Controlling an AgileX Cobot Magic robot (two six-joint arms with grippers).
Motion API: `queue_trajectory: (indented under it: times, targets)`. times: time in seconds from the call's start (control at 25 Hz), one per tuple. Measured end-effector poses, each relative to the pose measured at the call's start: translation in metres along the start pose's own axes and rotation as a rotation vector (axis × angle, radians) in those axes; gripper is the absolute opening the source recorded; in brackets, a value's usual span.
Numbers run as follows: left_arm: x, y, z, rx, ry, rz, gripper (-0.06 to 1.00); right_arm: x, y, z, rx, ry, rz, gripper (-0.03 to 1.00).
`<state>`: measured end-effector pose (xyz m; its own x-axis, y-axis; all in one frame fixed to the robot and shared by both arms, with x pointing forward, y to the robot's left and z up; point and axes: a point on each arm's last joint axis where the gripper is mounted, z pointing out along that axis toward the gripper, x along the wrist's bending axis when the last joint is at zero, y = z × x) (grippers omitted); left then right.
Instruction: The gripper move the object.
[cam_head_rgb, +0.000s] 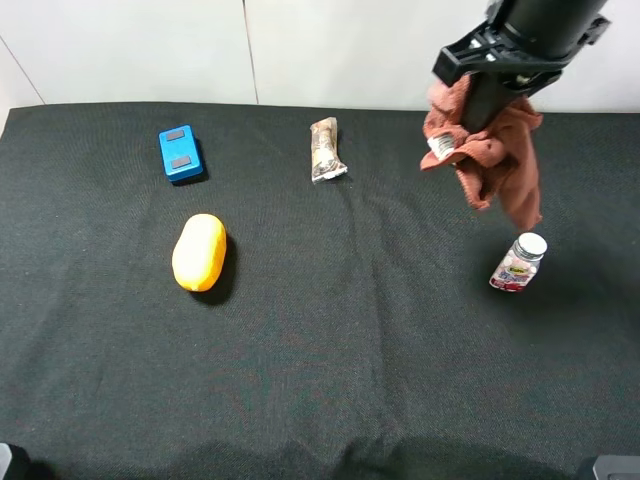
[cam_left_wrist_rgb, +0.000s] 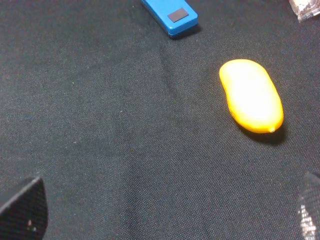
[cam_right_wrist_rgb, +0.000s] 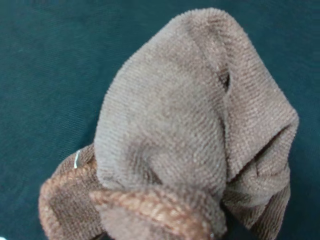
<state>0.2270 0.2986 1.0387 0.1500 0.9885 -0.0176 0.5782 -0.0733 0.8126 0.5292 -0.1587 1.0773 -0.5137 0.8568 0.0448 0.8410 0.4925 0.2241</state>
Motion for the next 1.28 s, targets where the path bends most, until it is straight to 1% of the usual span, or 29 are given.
queue_trajectory:
  times: [0.24,0.8,1.28]
  targets:
    - [0.000,0.000,0.000,0.000,0.000,0.000,1.00,-0.025,0.005,-0.014,-0.053,-0.024,0.094,0.08]
    - [0.000,0.000,0.000,0.000,0.000,0.000,1.00,-0.081,-0.006,-0.021,-0.089,-0.071,0.291,0.08]
    - [0.000,0.000,0.000,0.000,0.000,0.000,1.00,-0.119,-0.007,-0.001,-0.081,-0.095,0.393,0.08]
